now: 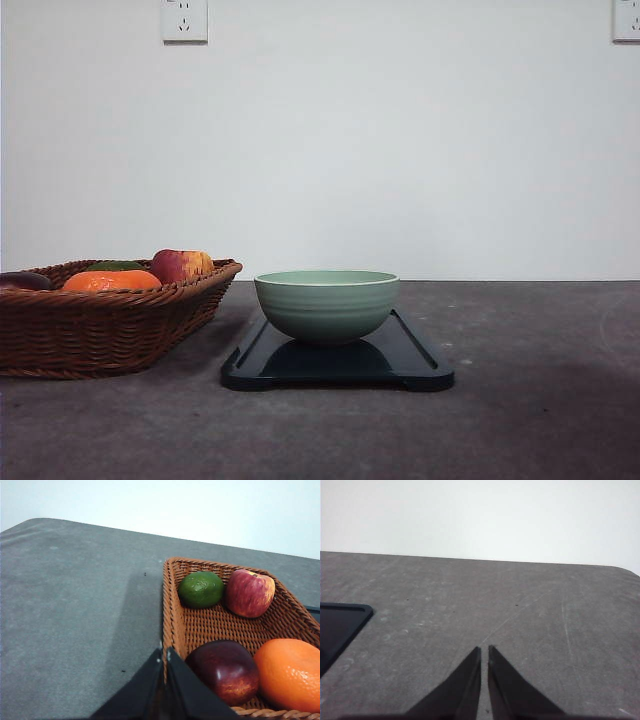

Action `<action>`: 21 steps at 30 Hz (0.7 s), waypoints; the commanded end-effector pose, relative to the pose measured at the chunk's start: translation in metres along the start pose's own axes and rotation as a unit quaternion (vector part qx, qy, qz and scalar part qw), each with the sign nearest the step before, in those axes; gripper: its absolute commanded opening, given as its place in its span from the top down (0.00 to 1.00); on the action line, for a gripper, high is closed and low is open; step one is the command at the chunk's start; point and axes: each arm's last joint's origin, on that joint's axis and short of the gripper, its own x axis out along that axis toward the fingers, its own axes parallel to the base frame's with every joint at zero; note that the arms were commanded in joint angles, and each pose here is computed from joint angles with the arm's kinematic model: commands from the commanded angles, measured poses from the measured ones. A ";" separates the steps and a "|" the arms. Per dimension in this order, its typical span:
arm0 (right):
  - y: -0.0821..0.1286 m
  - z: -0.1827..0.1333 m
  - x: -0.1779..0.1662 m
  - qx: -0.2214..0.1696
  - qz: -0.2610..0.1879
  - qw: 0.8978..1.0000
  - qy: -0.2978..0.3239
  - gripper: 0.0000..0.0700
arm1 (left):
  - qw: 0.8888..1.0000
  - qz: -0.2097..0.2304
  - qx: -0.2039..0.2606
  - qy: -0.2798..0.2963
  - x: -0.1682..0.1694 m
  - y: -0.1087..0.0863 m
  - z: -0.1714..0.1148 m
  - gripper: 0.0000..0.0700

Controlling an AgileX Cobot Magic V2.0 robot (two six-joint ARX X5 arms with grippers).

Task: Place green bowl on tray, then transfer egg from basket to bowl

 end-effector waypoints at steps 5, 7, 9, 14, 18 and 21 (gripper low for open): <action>0.000 -0.001 0.000 0.005 0.001 1.000 -0.001 0.97 | 1.000 0.003 -0.001 0.003 0.002 0.001 -0.005 1.00; 0.000 -0.001 0.000 0.005 0.001 1.000 -0.001 0.97 | 1.000 0.003 -0.001 0.003 0.002 0.001 -0.005 1.00; 0.000 -0.001 0.000 0.005 0.001 1.000 -0.001 0.97 | 1.000 0.003 -0.001 0.003 0.002 0.001 -0.005 1.00; 0.000 -0.001 0.000 0.005 0.001 1.000 -0.001 0.97 | 1.000 0.003 -0.001 0.003 0.002 0.001 -0.005 1.00; 0.000 -0.001 0.000 0.005 0.001 1.000 -0.001 0.97 | 1.000 0.003 -0.001 0.003 0.002 0.001 -0.005 1.00; 0.000 -0.001 0.000 0.005 0.001 1.000 -0.001 0.97 | 1.000 0.003 -0.001 0.003 0.002 0.001 -0.005 1.00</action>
